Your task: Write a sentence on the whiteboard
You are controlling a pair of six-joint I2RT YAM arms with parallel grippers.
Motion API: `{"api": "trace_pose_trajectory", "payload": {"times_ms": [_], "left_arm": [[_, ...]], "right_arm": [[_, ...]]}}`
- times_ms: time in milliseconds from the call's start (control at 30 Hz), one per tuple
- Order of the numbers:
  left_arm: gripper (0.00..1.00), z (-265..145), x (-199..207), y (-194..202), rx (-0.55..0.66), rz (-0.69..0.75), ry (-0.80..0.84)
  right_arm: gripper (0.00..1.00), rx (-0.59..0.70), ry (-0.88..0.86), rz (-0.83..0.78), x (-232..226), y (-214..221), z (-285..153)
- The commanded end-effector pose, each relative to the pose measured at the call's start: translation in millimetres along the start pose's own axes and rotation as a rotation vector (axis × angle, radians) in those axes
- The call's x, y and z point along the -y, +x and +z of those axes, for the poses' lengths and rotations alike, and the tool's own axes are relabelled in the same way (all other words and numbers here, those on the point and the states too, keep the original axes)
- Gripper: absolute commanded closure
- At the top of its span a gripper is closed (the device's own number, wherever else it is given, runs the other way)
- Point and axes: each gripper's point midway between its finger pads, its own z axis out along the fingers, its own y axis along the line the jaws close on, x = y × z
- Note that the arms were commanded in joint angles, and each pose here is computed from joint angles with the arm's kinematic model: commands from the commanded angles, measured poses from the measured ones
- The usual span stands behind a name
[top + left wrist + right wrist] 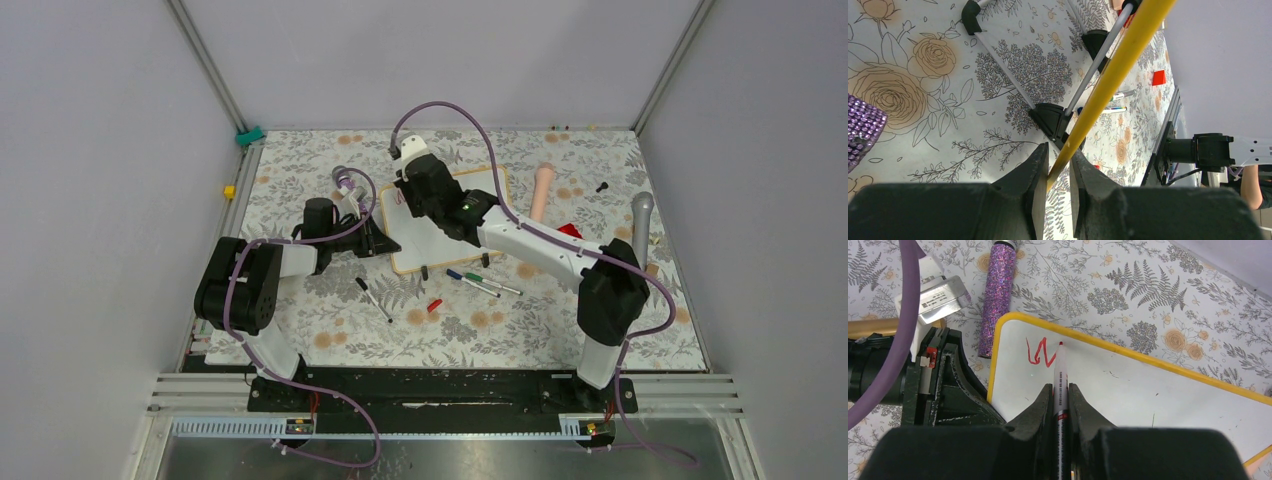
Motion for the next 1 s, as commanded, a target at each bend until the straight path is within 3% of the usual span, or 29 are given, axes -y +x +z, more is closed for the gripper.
{"api": "trace_pose_trajectory", "payload": {"times_ms": [0,533,967], "left_arm": [[1.00,1.4,-6.1,-9.6,0.036,-0.001,-0.021],[1.00,2.5,-4.5,-9.6,0.035,-0.008,-0.008],[1.00,2.0,-4.4,-9.4,0.035,-0.006,-0.009]], "right_arm": [[1.00,0.027,0.021,0.001,7.6,-16.6,1.5],[1.00,0.144,-0.054,0.046,9.7,-22.9,-40.3],[1.00,0.060,-0.001,0.031,14.0,-3.4,-25.1]]}}
